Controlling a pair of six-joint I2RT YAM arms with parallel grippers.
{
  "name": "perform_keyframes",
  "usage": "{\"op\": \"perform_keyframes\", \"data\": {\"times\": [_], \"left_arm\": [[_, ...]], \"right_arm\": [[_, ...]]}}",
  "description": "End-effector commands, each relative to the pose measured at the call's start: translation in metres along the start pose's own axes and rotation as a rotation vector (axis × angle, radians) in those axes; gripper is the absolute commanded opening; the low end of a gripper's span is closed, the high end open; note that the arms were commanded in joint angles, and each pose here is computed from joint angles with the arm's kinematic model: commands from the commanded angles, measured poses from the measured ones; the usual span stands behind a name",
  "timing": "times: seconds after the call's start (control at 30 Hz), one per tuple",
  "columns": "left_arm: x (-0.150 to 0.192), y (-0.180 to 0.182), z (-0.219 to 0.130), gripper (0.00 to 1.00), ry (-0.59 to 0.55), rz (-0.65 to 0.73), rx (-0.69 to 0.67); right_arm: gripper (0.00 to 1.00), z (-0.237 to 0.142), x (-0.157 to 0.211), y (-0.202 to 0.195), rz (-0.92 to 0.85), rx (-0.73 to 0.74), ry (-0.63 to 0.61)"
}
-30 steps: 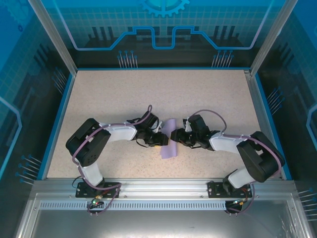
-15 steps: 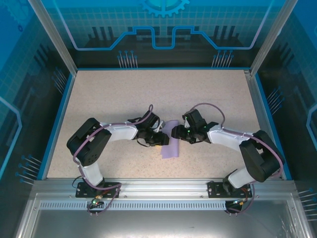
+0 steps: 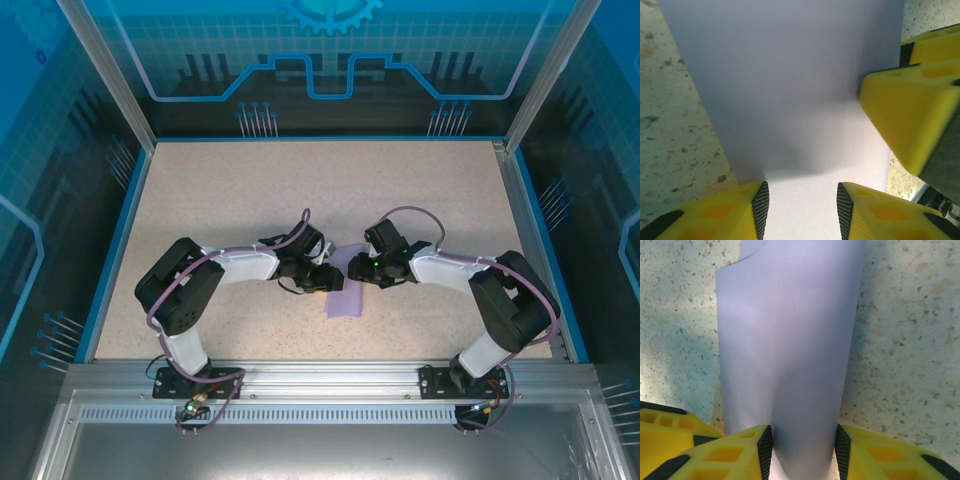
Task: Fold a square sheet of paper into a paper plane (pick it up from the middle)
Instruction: First fold in half a square sheet of paper at the center of the table.
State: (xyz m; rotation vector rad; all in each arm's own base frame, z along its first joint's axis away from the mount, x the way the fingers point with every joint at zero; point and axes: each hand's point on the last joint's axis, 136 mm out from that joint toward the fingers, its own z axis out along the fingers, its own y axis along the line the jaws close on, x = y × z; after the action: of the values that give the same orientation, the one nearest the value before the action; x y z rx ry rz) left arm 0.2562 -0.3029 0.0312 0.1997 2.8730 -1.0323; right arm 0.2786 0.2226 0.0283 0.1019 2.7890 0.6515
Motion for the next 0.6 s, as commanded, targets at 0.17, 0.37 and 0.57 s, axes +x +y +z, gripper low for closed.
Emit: {"op": "perform_keyframes", "data": {"times": [0.17,0.37,0.57], "left_arm": [[-0.010,-0.018,-0.025,0.47,-0.047,0.071,-0.022],[-0.010,-0.022,-0.031,0.49,-0.051,0.072,-0.018],[-0.003,-0.016,-0.029,0.49,-0.045,0.058,-0.021]], "right_arm": [[0.38,0.001,0.004,-0.012,0.014,0.049,0.005],[0.40,-0.002,0.004,-0.017,0.064,0.033,-0.021],[0.40,-0.001,0.004,-0.021,0.137,-0.004,-0.045]]}}
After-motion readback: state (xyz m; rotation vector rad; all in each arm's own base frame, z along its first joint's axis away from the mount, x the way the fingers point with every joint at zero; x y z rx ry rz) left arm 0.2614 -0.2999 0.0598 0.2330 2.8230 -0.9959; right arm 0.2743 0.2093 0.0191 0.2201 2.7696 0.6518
